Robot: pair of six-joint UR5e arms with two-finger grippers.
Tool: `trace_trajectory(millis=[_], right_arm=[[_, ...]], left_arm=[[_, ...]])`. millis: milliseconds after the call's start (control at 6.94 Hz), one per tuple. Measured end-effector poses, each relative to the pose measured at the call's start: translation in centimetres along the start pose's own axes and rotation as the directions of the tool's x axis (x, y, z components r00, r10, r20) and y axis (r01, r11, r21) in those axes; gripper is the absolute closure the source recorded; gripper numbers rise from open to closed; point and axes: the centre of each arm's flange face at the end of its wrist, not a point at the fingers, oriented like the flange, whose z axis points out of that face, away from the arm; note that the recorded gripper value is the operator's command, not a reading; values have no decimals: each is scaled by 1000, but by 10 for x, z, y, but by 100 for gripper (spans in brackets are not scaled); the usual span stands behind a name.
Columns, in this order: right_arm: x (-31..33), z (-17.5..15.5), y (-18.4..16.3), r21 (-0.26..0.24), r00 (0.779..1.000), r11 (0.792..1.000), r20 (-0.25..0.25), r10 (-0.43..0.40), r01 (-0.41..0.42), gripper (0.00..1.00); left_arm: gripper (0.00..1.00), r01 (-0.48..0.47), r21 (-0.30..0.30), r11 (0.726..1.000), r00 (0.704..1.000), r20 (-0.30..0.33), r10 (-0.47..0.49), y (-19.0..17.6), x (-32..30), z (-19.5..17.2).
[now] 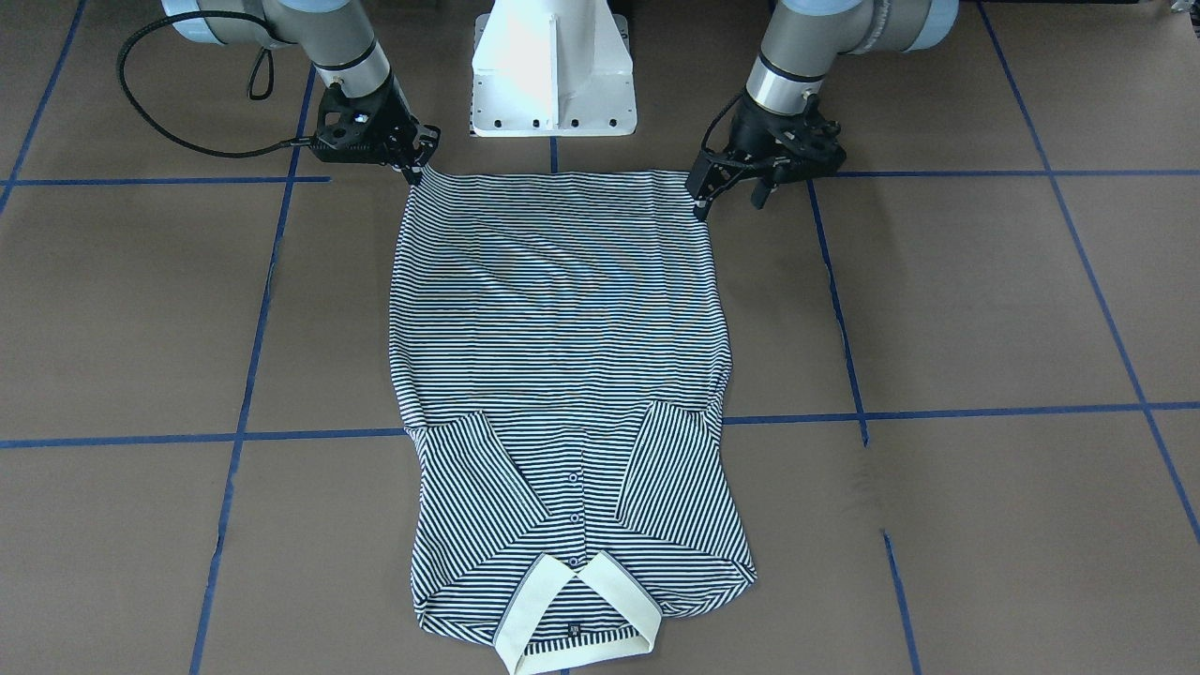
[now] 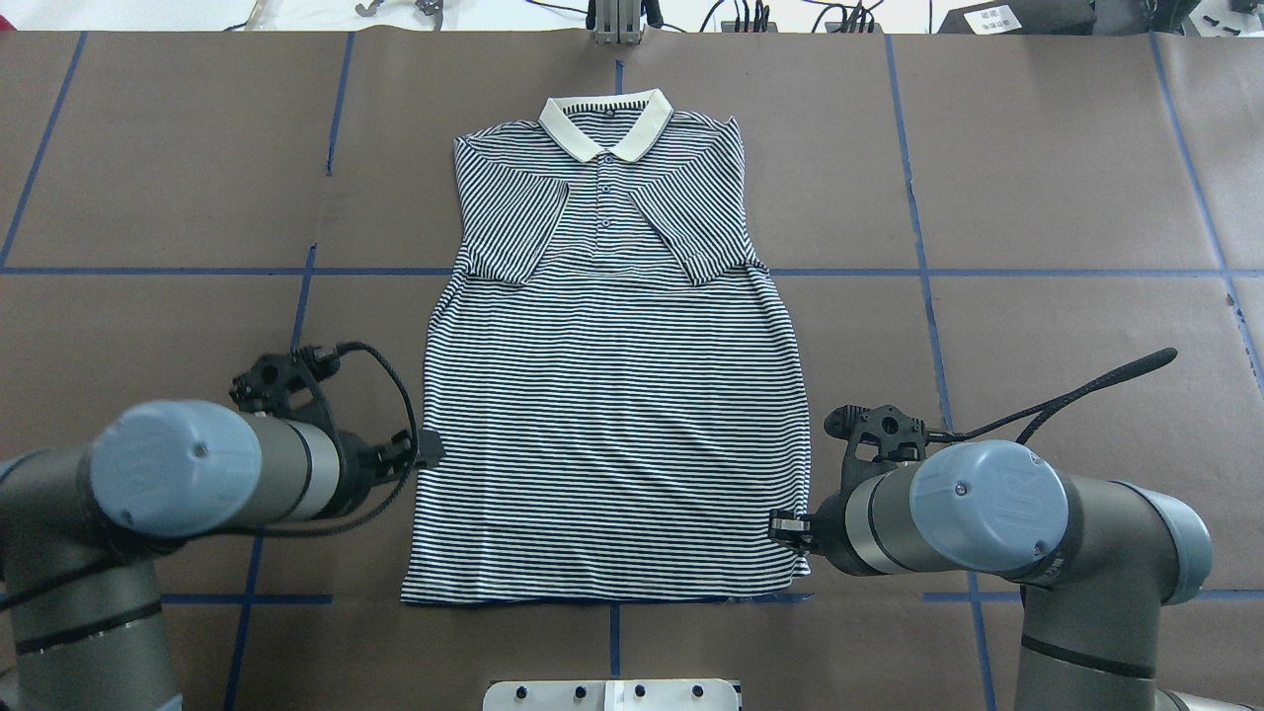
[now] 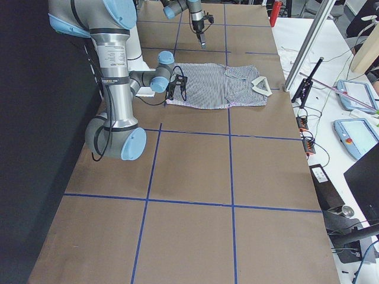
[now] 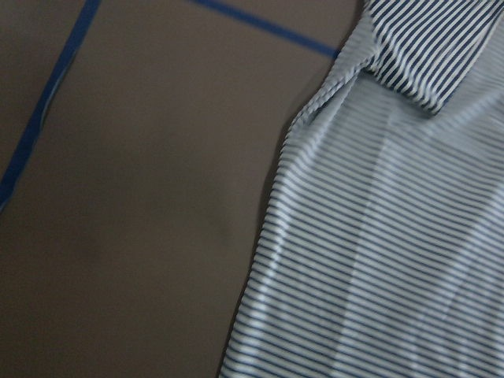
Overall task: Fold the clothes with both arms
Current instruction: 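Move both grippers to the hem corners nearest the robot and grasp them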
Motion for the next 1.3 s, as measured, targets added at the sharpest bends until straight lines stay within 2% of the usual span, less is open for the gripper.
trace_trajectory(millis=[144,288,433,1009,1153,1298], right_arm=[[-1,-4,-1,4,1000,1000,9,1,-1,100],[-3,-9,-2,6,1000,1000,18,0,0,100],[-4,-12,-2,7,1000,1000,24,0,0,100],[-5,-15,-5,11,1000,1000,28,4,-4,100],[-5,-15,-6,11,1000,1000,28,4,-5,100],[-5,-15,-6,11,1000,1000,28,4,-5,100]], left_arm=[[7,34,-18,999,997,73,-32,46,-6,19],[9,43,-30,999,991,131,-39,78,-10,33],[10,42,-32,999,986,162,-37,92,-13,44],[13,32,5,999,985,169,-32,89,-12,53],[19,32,6,999,985,170,-33,89,-12,54],[31,35,7,999,985,171,-36,89,-11,56]])
